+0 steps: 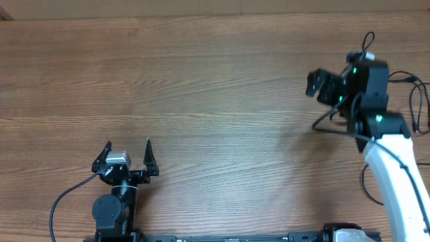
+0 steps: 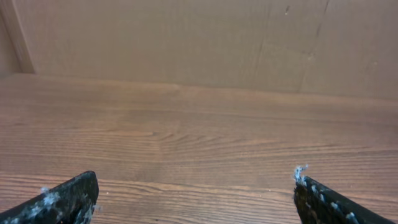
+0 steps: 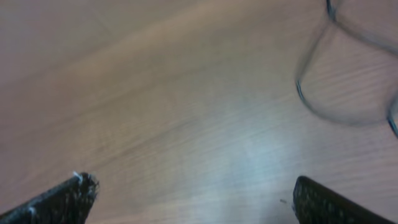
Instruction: Untangle cables
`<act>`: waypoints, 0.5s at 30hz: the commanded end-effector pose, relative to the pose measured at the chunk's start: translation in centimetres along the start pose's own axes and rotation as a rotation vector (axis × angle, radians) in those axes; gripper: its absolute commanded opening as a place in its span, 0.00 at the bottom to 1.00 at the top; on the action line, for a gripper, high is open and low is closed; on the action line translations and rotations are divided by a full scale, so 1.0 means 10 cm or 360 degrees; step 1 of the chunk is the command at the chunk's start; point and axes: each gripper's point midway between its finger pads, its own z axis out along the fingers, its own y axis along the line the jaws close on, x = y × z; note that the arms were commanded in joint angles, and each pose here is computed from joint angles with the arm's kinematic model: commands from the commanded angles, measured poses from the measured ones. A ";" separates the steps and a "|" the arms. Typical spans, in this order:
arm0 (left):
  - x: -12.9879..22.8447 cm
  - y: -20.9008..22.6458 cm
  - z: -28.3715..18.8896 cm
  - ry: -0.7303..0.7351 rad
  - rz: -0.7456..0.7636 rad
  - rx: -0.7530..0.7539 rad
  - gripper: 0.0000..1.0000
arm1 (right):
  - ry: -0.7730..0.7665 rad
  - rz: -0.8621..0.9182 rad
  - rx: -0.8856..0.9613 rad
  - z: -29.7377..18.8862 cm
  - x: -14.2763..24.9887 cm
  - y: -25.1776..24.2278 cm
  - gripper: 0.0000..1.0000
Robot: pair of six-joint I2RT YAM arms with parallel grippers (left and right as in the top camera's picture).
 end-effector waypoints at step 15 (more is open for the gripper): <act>0.00 0.04 0.00 -0.0008 -0.0018 -0.0029 1.00 | -0.0667 -0.0024 -0.0231 -0.35 0.43 -0.17 1.00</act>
